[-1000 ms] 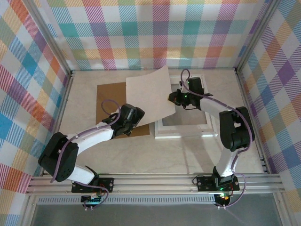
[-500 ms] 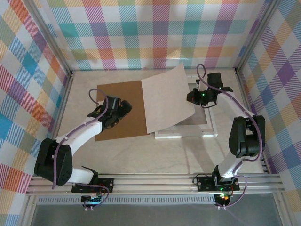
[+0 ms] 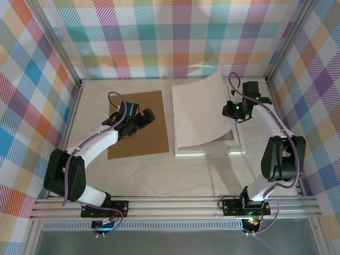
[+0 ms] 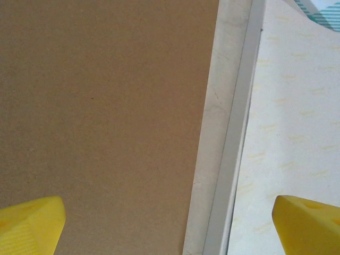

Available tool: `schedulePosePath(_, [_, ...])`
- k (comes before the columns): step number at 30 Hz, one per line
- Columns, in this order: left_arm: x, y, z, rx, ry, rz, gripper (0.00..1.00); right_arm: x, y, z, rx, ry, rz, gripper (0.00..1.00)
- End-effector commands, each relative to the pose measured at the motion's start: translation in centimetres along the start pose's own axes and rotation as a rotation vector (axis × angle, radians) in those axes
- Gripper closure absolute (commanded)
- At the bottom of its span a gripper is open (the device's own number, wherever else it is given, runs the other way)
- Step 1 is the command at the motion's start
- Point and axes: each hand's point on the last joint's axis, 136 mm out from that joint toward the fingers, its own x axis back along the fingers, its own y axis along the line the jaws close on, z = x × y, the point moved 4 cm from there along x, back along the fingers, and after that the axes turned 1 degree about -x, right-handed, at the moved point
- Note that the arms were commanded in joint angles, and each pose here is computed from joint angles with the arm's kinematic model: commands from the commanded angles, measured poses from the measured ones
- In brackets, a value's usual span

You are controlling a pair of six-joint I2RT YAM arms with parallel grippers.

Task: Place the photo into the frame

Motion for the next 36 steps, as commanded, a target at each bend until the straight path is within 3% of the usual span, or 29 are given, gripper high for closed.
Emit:
schedulePosePath(1, [-0.3, 0.6, 0.7, -0.02, 0.032, -0.013, 0.0, 0.5, -0.9, 0.7, 0.001, -0.005, 0.048, 1.0])
schedulePosePath(15, [-1.2, 0.0, 1.0, -0.025, 0.072, 0.018, 0.0, 0.0, -0.2, 1.7, 0.117, 0.087, -0.036, 1.0])
schedulePosePath(33, [-1.4, 0.0, 1.4, -0.017, 0.09, 0.031, 0.0, -2.2, -0.4, 2.0, 0.044, 0.098, -0.091, 1.0])
schedulePosePath(36, [-1.4, 0.1, 1.5, -0.019, 0.093, 0.028, 0.0, -2.5, -0.8, 2.2, 0.04, 0.112, -0.073, 0.93])
